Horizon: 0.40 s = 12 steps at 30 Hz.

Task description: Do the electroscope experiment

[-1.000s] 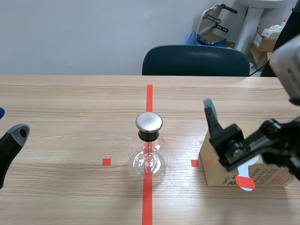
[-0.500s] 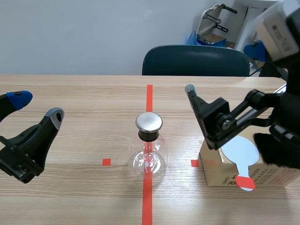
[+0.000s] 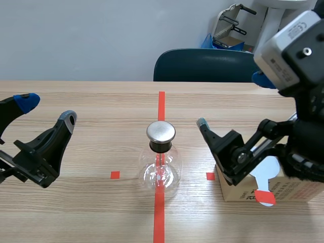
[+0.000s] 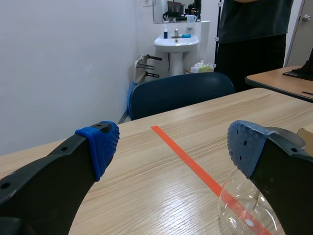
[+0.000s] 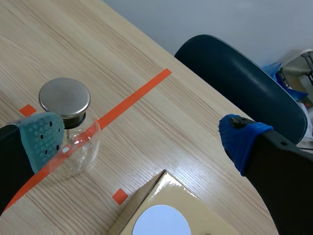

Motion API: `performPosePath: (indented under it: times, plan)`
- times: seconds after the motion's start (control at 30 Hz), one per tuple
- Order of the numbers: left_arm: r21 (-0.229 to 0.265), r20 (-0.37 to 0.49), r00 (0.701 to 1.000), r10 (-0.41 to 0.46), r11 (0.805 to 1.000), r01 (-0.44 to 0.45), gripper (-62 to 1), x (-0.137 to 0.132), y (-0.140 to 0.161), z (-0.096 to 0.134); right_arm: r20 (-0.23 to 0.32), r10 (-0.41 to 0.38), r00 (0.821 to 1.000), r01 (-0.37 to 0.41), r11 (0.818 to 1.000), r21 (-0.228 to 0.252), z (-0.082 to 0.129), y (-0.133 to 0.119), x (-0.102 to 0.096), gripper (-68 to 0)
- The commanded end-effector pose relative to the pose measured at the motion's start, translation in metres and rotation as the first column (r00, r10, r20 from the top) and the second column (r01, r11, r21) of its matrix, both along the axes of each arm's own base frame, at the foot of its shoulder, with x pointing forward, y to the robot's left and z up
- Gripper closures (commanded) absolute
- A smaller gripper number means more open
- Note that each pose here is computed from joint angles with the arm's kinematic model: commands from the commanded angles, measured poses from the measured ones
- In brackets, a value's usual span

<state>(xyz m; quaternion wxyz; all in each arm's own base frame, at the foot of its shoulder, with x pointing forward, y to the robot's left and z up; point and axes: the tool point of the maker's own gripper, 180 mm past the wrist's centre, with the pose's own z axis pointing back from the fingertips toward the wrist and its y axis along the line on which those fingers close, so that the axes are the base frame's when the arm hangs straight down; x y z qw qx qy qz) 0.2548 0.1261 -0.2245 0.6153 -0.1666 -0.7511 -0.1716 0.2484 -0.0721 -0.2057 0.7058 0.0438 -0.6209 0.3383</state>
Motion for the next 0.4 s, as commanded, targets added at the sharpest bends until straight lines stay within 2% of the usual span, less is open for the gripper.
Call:
performPosePath:
  times: [0.0, 0.23, 0.37]
  plan:
    - [-0.019, 0.021, 1.0, 0.004, 1.0, -0.003, -48.2, 0.001, 0.001, 0.006, 0.026, -0.004, 1.0, 0.004, 1.0, 0.007, 0.007, -0.002, 0.003, -67.9]
    - [-0.026, 0.029, 1.0, 0.009, 1.0, -0.008, -48.2, 0.0, 0.003, 0.009, 0.018, -0.007, 1.0, 0.007, 1.0, 0.002, 0.005, -0.002, 0.003, -67.9]
    - [-0.034, 0.06, 0.998, 0.022, 0.999, -0.02, -48.2, 0.001, 0.007, 0.021, 0.019, -0.007, 1.0, 0.007, 1.0, 0.003, 0.005, -0.002, 0.003, -67.9]
